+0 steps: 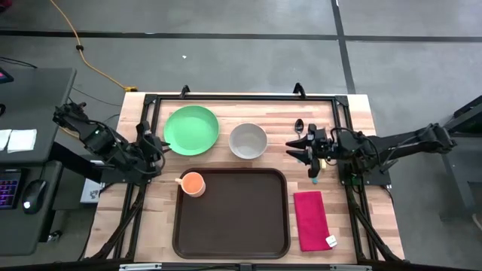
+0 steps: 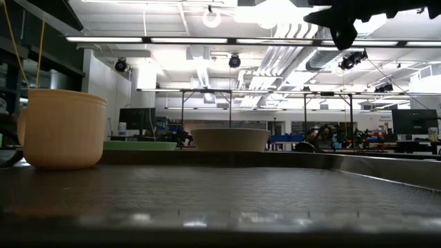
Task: Set up tray
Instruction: Put the green plate in the center of the brown tray
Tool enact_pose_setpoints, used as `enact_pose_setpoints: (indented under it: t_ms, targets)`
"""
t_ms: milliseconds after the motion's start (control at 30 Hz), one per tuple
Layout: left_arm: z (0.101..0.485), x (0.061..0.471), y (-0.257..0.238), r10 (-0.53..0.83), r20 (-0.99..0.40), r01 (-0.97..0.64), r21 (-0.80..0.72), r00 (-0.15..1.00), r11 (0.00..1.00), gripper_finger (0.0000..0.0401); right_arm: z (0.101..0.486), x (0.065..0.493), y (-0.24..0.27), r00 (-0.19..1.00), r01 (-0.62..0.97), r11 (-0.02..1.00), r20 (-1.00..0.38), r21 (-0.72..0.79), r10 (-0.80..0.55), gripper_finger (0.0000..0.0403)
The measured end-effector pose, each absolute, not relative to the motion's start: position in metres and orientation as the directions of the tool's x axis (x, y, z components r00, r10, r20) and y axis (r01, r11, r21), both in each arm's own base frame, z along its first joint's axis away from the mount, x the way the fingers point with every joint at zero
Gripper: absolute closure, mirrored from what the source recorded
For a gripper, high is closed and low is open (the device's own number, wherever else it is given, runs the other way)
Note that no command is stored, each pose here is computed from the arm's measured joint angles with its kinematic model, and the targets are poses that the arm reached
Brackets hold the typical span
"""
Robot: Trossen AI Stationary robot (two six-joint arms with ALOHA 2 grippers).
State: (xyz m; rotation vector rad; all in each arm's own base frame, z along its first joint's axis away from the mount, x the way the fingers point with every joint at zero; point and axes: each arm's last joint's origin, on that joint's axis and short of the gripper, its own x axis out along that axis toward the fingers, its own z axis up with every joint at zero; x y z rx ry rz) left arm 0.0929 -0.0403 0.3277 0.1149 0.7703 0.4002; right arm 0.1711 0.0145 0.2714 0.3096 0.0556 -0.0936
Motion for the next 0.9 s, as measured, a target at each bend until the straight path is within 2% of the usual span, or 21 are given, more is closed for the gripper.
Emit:
enact_pose_setpoints:
  t_ms: [167,333,600,767,900]
  targets:
    - [0.328,0.093,-0.04,0.39,-0.656,-0.321,0.23,0.646,0.919,0.0297,0.256,0.17,0.014,0.996,0.084,0.943,-0.017,0.322,-0.083,0.0274]
    - [0.328,0.093,-0.04,0.39,-0.657,-0.32,0.231,0.646,0.919,0.0297,0.245,0.169,0.014,0.995,0.096,0.937,-0.049,0.336,-0.084,0.0274]
    - [0.324,0.098,-0.044,0.397,-0.678,-0.304,0.26,0.618,0.917,0.0297,0.246,0.149,0.01,0.988,0.15,0.931,-0.071,0.333,-0.134,0.0274]
    - [0.321,0.104,-0.045,0.429,-0.691,-0.318,0.292,0.582,0.902,0.0297,0.248,0.136,0.008,0.986,0.165,0.928,-0.073,0.334,-0.149,0.0274]
    - [0.317,0.114,-0.039,0.458,-0.728,-0.372,0.293,0.51,0.881,0.0297,0.246,0.128,0.007,0.978,0.206,0.918,-0.101,0.338,-0.182,0.0274]
